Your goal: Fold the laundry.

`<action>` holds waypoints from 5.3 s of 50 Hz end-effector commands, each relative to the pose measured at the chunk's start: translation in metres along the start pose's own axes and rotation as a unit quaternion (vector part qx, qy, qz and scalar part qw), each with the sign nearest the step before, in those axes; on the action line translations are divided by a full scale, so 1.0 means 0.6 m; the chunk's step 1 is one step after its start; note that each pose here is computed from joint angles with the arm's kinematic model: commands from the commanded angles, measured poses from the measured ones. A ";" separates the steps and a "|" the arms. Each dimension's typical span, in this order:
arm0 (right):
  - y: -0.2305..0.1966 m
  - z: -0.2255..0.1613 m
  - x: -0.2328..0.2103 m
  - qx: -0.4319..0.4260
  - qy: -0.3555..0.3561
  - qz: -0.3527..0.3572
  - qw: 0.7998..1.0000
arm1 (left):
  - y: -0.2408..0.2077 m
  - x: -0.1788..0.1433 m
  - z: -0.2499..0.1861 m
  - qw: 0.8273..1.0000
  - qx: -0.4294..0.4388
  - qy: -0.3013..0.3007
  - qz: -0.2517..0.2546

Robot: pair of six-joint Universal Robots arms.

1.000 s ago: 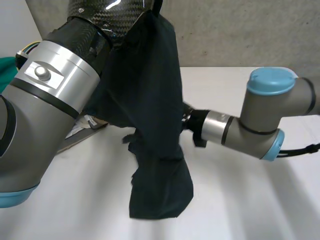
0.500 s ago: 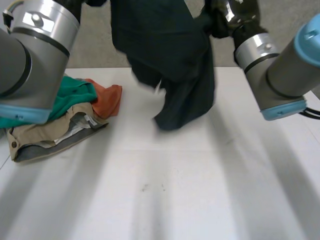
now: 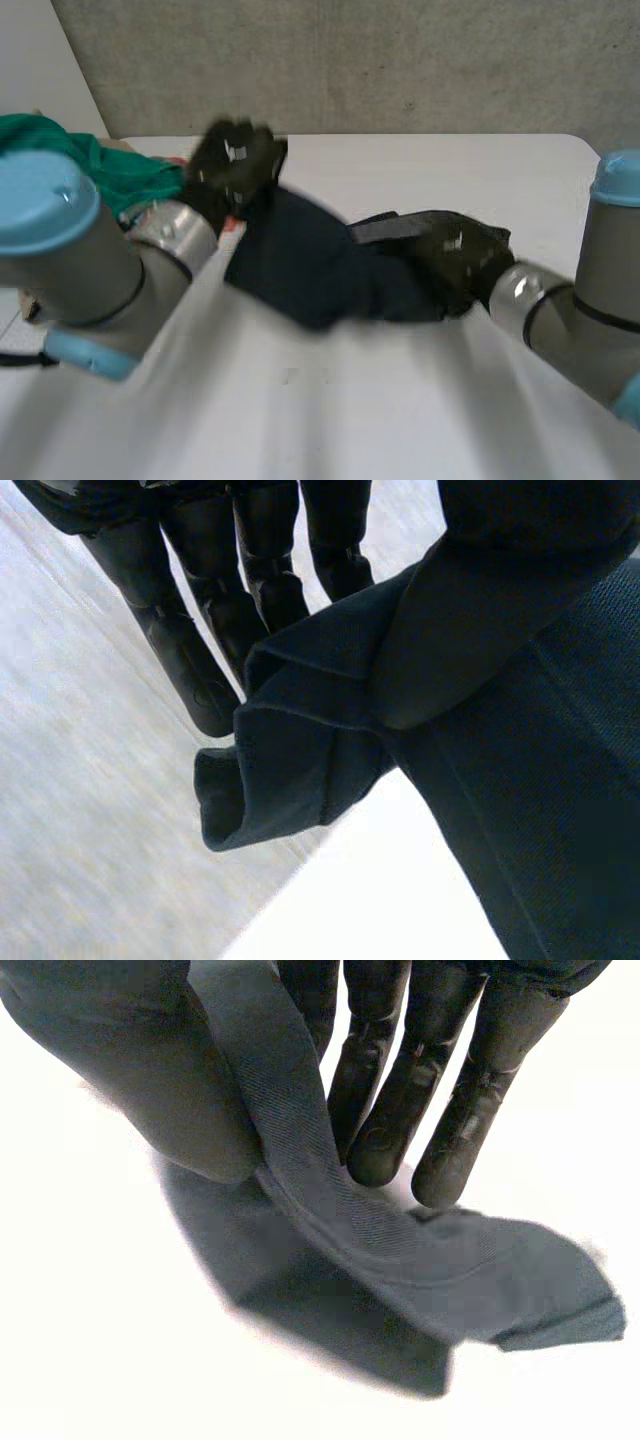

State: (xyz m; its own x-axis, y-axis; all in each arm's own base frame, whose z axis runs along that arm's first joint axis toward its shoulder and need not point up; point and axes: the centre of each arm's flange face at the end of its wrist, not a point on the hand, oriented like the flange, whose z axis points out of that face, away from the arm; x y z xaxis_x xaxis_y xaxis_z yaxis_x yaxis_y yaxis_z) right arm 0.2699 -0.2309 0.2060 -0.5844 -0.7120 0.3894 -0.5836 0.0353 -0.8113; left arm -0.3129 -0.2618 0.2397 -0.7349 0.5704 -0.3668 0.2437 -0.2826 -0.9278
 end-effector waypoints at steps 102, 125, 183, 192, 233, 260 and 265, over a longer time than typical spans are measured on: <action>-0.161 0.156 0.105 0.296 0.149 -0.104 0.938 | -0.067 -0.077 0.075 0.984 0.056 -0.168 0.029; -0.071 0.126 0.084 0.106 0.057 -0.097 0.988 | 0.071 0.000 0.045 0.989 -0.081 -0.093 0.077; -0.053 0.145 0.140 0.274 -0.062 -0.025 0.959 | -0.094 0.150 -0.148 0.974 0.133 0.182 0.031; -0.094 0.157 0.078 0.313 -0.073 -0.068 0.945 | -0.100 0.164 -0.185 0.971 0.124 0.204 0.028; -0.030 0.146 0.141 0.225 -0.068 -0.067 0.970 | -0.108 0.136 -0.194 0.977 0.114 0.180 0.034; -0.015 0.196 0.001 0.233 -0.142 0.024 0.962 | -0.114 0.134 -0.192 0.976 0.120 0.177 0.036; -0.033 0.208 0.006 0.259 -0.097 0.028 0.961 | -0.113 0.134 -0.192 0.977 0.119 0.176 0.035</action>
State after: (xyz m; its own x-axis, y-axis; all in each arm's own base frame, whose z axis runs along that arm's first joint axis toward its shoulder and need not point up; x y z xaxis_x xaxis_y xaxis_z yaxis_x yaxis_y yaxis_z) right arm 0.3389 -0.3142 0.1625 -0.3779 -0.8825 0.2800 -0.2162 -0.2100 -0.9535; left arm -0.3158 -0.1077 0.2655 -0.4456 0.7622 -0.4696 0.1003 -0.4787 -0.8722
